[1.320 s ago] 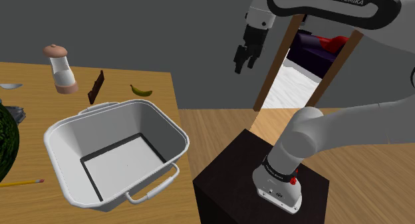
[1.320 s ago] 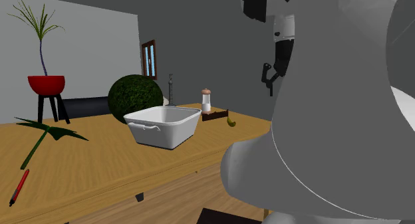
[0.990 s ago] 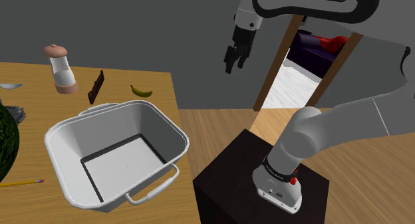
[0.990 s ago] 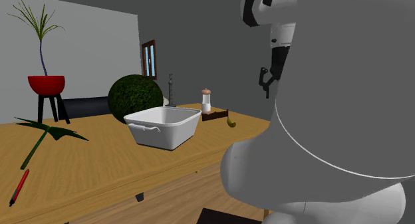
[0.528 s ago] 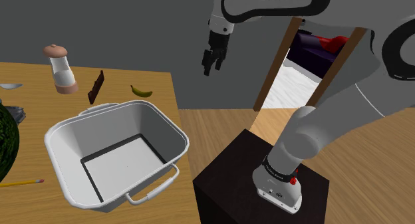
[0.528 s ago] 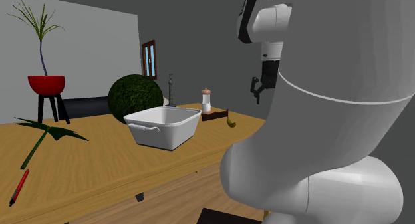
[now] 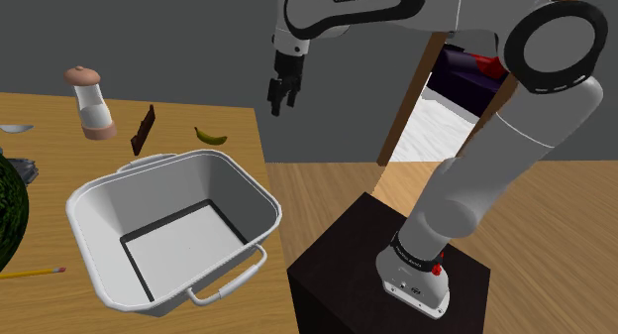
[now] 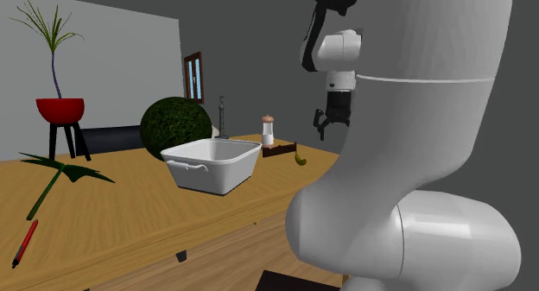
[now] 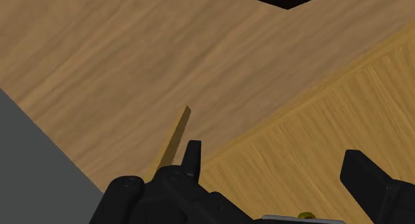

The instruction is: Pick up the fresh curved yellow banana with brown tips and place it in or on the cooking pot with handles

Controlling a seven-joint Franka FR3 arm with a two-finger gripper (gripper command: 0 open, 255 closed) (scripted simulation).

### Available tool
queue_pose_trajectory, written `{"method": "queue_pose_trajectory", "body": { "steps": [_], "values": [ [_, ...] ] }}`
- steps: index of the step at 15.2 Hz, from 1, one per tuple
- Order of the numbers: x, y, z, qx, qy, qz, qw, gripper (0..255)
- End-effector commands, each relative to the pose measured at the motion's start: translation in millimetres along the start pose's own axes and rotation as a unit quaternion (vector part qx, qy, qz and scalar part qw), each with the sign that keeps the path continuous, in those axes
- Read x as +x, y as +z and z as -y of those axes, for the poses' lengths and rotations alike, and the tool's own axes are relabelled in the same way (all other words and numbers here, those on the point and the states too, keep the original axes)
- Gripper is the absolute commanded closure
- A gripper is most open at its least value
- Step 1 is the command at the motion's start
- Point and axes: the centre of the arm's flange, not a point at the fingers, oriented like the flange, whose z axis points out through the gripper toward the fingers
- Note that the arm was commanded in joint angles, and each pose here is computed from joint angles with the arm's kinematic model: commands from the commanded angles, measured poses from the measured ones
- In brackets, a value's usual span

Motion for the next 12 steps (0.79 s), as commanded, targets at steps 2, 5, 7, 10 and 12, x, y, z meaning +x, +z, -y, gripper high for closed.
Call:
{"method": "queue_pose_trajectory", "body": {
  "steps": [2, 5, 7, 10, 12],
  "values": [
    [38, 17, 9, 0.006, -0.028, 0.003, 0.9996, 0],
    [74, 31, 21, 0.012, -0.055, 0.005, 0.9984, 0],
    [97, 40, 31, 0.016, -0.073, 0.007, 0.9972, 0],
    [130, 54, 47, 0.023, -0.1, 0.009, 0.9947, 0],
    [152, 64, 58, 0.027, -0.118, 0.011, 0.9926, 0]
  ]
}}
